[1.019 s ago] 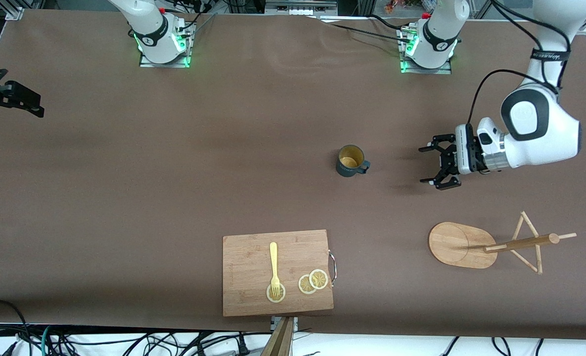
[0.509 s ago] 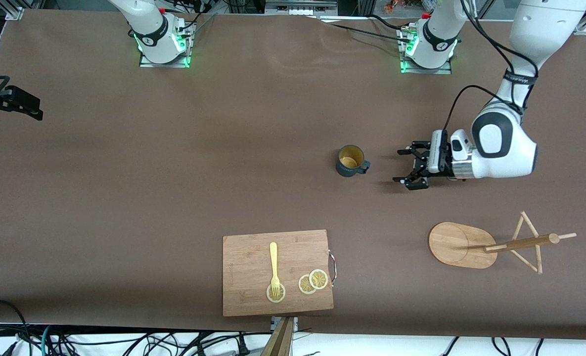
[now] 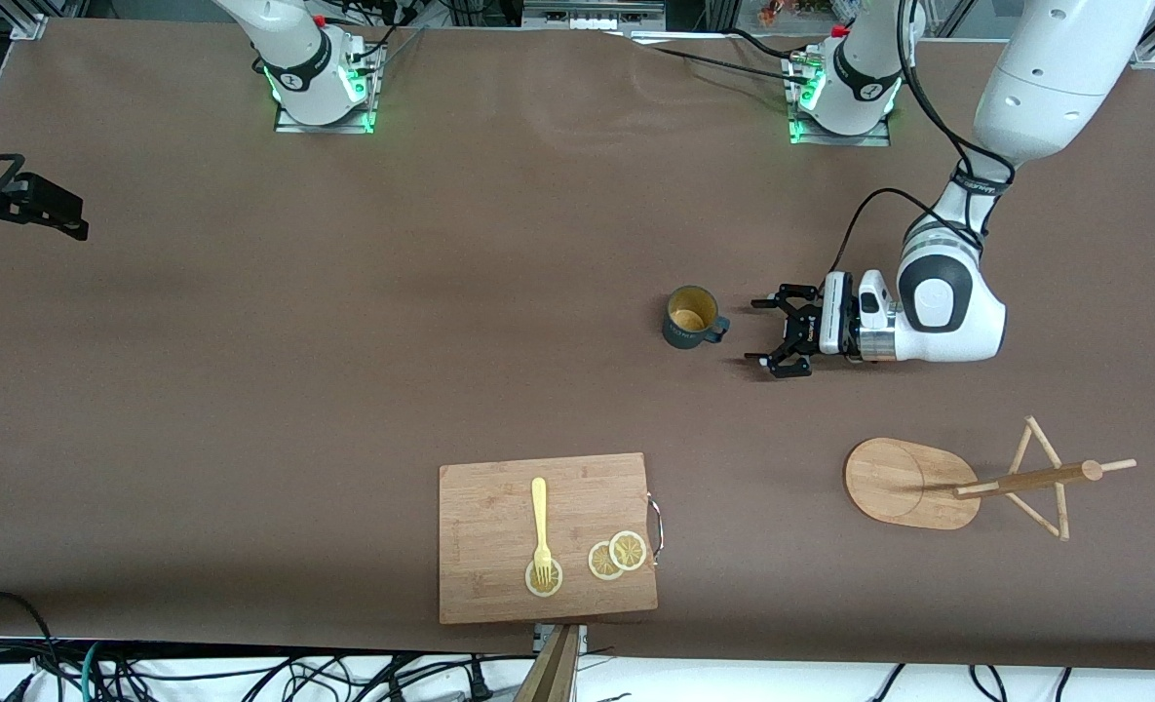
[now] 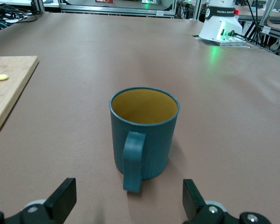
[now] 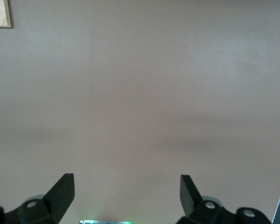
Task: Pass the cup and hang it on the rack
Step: 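Grasp the teal mug handle with the left gripper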
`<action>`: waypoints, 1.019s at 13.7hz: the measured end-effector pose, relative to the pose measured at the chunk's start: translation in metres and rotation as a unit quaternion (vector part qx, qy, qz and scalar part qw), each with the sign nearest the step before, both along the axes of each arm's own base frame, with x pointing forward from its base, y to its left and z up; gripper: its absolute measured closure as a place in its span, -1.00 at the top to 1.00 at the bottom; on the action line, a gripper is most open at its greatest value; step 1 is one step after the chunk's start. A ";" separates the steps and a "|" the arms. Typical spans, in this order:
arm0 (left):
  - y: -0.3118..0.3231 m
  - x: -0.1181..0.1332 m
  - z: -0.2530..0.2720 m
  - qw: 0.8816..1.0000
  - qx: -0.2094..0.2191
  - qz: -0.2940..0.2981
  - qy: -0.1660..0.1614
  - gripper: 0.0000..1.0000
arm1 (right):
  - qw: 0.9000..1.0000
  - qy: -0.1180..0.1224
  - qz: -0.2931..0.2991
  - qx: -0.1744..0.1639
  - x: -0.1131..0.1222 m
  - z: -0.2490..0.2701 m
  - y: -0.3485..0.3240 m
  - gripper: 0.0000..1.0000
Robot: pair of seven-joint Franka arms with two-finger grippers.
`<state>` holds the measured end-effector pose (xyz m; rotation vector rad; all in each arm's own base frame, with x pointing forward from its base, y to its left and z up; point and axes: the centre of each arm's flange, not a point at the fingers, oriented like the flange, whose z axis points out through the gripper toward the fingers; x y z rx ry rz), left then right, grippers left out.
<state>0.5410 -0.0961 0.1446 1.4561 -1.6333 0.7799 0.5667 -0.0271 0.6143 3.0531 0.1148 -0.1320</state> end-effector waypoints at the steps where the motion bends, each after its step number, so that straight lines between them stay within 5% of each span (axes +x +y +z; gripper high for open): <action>1: -0.001 -0.001 -0.004 1.000 -0.003 0.000 0.004 1.00 | 1.000 0.000 0.000 0.000 0.000 0.000 0.000 1.00; 10: -0.026 -0.006 -0.035 0.998 -0.051 -0.032 0.021 0.89 | 1.000 0.000 -0.003 0.000 0.000 0.000 -0.003 1.00; 14: -0.034 -0.007 -0.041 0.997 -0.069 -0.033 0.015 0.05 | 1.000 0.000 -0.003 0.000 0.000 0.000 -0.003 1.00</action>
